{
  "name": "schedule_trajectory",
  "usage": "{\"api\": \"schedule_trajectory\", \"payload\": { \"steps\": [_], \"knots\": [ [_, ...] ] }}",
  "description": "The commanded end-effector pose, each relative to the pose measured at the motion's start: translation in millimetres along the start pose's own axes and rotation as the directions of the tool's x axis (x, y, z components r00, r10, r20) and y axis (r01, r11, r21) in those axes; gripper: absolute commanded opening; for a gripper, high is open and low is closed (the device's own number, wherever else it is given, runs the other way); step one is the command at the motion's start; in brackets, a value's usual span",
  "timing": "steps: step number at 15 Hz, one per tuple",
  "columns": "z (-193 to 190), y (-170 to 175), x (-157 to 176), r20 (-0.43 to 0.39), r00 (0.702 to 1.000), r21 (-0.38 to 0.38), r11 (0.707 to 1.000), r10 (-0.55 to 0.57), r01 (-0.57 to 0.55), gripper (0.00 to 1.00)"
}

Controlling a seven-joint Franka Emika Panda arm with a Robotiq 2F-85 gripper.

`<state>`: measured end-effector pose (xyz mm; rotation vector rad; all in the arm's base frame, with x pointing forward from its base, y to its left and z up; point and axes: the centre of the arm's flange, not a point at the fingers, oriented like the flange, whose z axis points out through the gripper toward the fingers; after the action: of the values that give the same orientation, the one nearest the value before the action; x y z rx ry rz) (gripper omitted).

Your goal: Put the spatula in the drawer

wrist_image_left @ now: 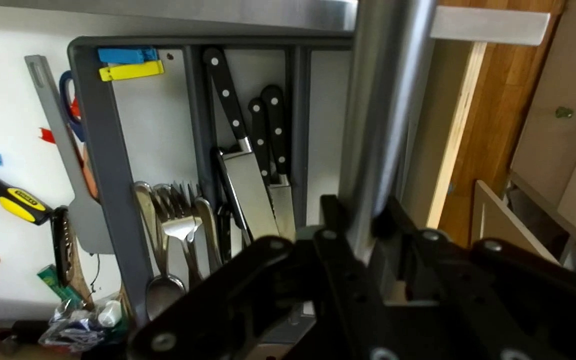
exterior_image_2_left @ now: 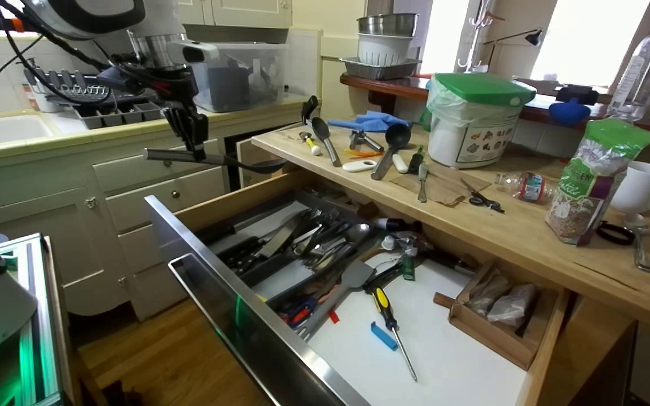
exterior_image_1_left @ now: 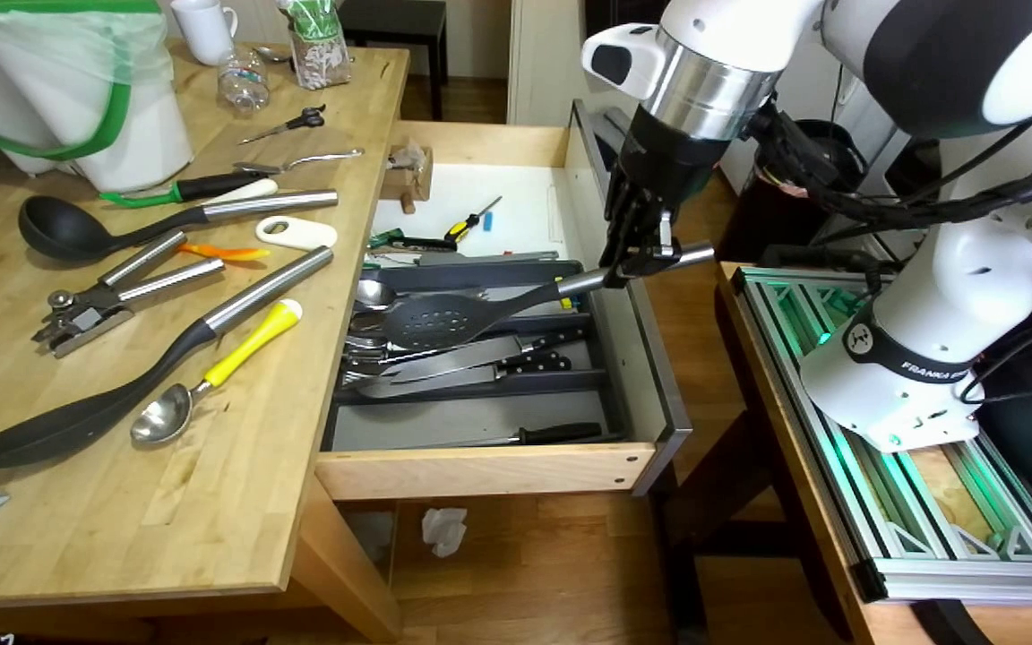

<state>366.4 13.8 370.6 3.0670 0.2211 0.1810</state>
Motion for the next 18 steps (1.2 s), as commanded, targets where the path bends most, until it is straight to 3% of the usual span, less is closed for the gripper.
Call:
{"api": "schedule_trajectory", "payload": {
  "steps": [1,3,4,8,9,13,18],
  "knots": [
    [35.6,1.5,-41.3,0.024,1.0,0.059,0.998,0.01,-0.011,0.06],
    [43.8,2.2,-45.2,0.045,0.999,0.069,0.997,0.022,-0.026,0.06],
    [18.2,4.0,-1.1,0.047,0.999,0.042,0.999,0.016,-0.018,0.24],
    [25.5,5.3,-1.0,0.067,0.998,0.05,0.998,0.022,-0.025,0.24],
    [25.4,5.4,-0.7,0.067,0.998,0.05,0.998,0.022,-0.025,0.06],
    [68.5,-3.7,-5.3,0.073,0.997,0.108,0.993,0.033,-0.041,0.06],
    [113.5,-3.4,4.4,-0.019,1.0,0.105,0.994,0.011,-0.009,0.06]
  ]
}}
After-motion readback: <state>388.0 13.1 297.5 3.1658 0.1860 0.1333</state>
